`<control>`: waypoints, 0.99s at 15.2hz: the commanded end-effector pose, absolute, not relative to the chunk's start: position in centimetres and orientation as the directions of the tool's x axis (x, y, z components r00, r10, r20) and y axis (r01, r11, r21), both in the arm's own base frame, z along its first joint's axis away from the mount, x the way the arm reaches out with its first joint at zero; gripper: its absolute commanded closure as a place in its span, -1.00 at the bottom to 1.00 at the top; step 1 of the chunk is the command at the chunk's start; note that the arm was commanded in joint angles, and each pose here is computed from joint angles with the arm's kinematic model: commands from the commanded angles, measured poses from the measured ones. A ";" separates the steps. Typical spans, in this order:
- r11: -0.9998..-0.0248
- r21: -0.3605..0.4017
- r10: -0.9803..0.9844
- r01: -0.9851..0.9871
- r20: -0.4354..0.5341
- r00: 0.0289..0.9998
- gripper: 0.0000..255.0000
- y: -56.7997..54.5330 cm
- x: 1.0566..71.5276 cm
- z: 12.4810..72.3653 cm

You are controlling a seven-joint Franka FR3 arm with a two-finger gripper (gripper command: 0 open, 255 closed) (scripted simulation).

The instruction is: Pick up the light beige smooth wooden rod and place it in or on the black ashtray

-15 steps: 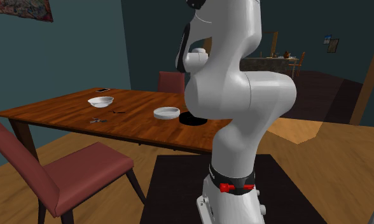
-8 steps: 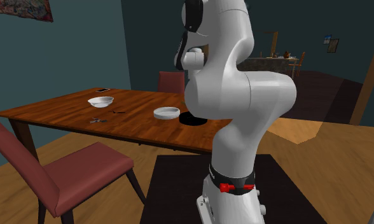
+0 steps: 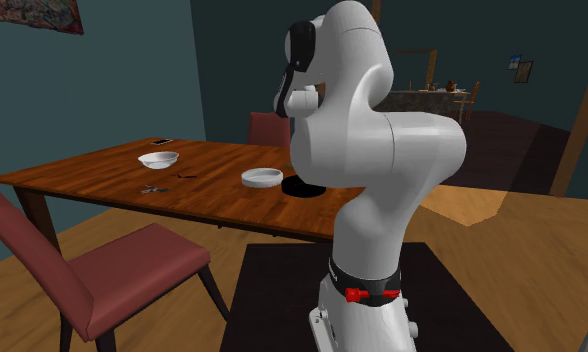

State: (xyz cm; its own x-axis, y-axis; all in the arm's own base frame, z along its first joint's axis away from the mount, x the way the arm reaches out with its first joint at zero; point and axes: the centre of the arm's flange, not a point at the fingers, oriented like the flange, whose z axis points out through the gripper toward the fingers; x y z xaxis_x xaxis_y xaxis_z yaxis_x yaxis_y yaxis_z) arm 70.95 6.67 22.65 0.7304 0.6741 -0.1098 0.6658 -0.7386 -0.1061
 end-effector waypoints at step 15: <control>-0.739 -0.106 0.674 0.666 -0.110 0.730 1.00 6.7 71.0 18.3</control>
